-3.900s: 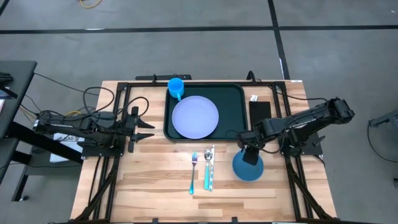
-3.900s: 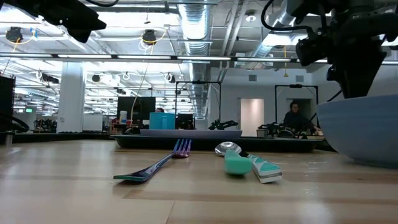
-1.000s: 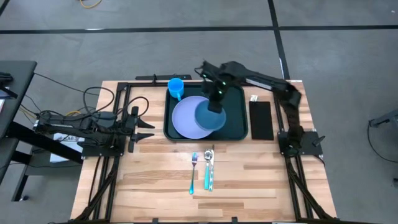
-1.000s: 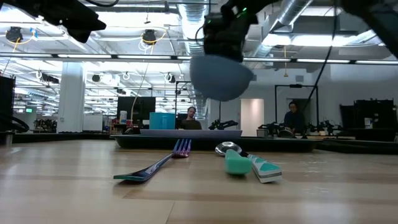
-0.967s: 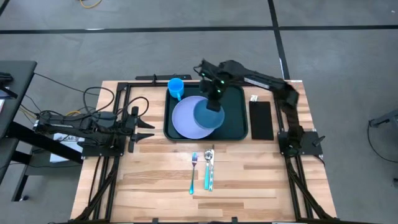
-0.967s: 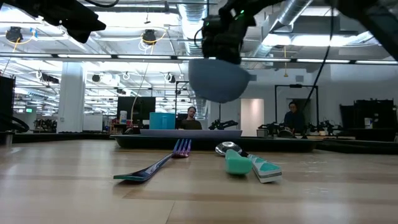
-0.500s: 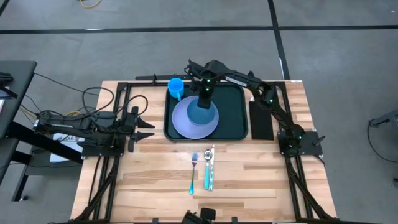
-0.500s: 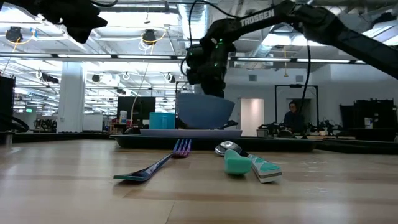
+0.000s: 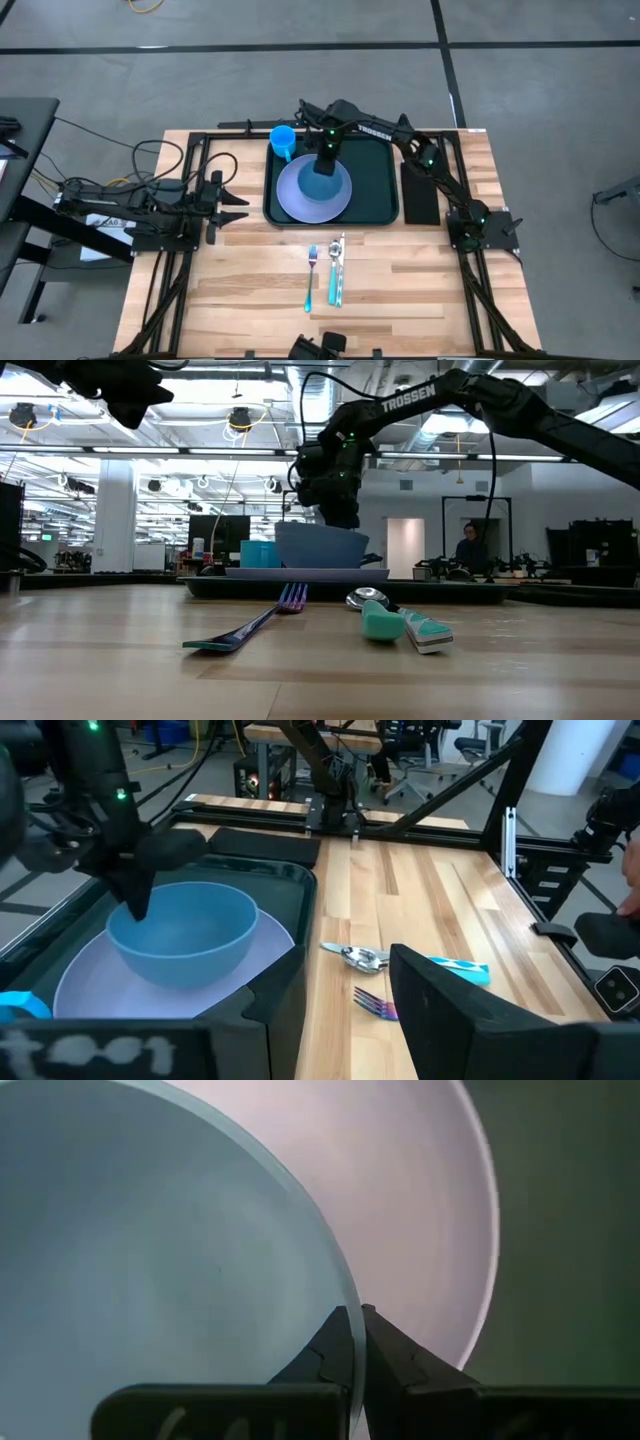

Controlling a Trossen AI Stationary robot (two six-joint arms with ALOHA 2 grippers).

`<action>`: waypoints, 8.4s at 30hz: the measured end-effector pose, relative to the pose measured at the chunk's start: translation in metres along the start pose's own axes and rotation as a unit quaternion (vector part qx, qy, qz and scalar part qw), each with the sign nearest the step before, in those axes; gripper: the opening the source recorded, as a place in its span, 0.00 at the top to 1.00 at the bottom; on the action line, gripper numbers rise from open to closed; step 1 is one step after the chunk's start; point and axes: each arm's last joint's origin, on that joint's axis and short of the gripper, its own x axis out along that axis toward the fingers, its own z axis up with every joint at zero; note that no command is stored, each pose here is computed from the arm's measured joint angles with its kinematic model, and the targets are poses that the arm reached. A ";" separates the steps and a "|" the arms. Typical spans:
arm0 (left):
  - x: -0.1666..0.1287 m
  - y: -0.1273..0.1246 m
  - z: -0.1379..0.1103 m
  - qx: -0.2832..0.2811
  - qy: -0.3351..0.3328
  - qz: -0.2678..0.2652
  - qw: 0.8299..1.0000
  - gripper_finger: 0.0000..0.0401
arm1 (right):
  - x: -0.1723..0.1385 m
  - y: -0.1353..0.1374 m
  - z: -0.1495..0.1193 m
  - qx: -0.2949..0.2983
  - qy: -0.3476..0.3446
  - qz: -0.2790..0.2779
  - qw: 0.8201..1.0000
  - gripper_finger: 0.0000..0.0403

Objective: Set up tray
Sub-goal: Put the blue bowl on the violet plate, then put the black napkin on the black serving tray to the right of the violet plate

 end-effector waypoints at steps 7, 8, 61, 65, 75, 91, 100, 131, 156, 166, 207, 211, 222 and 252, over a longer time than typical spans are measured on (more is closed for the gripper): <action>0.000 0.000 0.000 0.001 0.000 0.001 1.000 0.67 | 0.000 -0.001 0.001 0.052 -0.005 -0.001 0.999 1.00; 0.000 0.000 0.000 0.001 0.000 0.002 1.000 0.67 | 0.000 -0.001 0.001 0.062 -0.006 -0.002 0.998 1.00; 0.000 0.000 -0.001 -0.002 0.007 0.000 1.000 0.67 | -0.012 0.016 0.005 0.080 -0.023 -0.016 0.996 0.52; 0.000 0.000 -0.001 -0.002 0.007 0.000 1.000 0.67 | -0.036 0.024 0.003 0.061 -0.044 -0.020 0.997 0.49; 0.000 0.000 -0.001 -0.003 0.007 0.000 1.000 0.67 | -0.135 0.060 -0.045 0.018 -0.026 -0.022 0.999 0.50; 0.003 -0.004 -0.003 -0.049 0.028 -0.055 0.997 0.67 | -0.151 0.139 -0.165 0.011 -0.069 -0.023 0.997 0.57; 0.019 -0.005 -0.008 -0.056 0.066 -0.047 0.995 0.67 | -0.065 0.136 -0.277 0.132 0.042 -0.051 0.989 0.58; 0.034 -0.008 -0.008 -0.055 0.075 -0.055 0.994 0.67 | 0.055 0.140 -0.281 0.046 0.283 -0.111 0.952 0.58; 0.034 -0.008 -0.008 -0.054 0.075 -0.056 0.994 0.67 | 0.073 0.132 -0.264 0.011 0.329 -0.069 0.942 0.58; 0.034 -0.010 -0.008 -0.057 0.082 -0.092 0.991 0.67 | 0.074 0.139 -0.261 0.030 0.314 -0.032 0.948 0.58; 0.034 -0.010 -0.008 -0.057 0.079 -0.093 0.991 0.67 | 0.073 0.130 -0.242 0.069 0.256 -0.047 0.963 0.75; 0.034 -0.010 -0.008 -0.057 0.080 -0.093 0.991 0.67 | 0.074 0.131 -0.245 0.077 0.261 -0.027 0.962 0.94; 0.034 -0.010 -0.008 -0.057 0.079 -0.093 0.991 0.67 | 0.055 0.144 -0.250 0.106 0.282 0.018 0.953 0.99; 0.034 -0.010 -0.007 -0.058 0.073 -0.097 0.991 0.67 | -0.165 0.201 -0.155 -0.017 -0.015 -0.237 0.971 1.00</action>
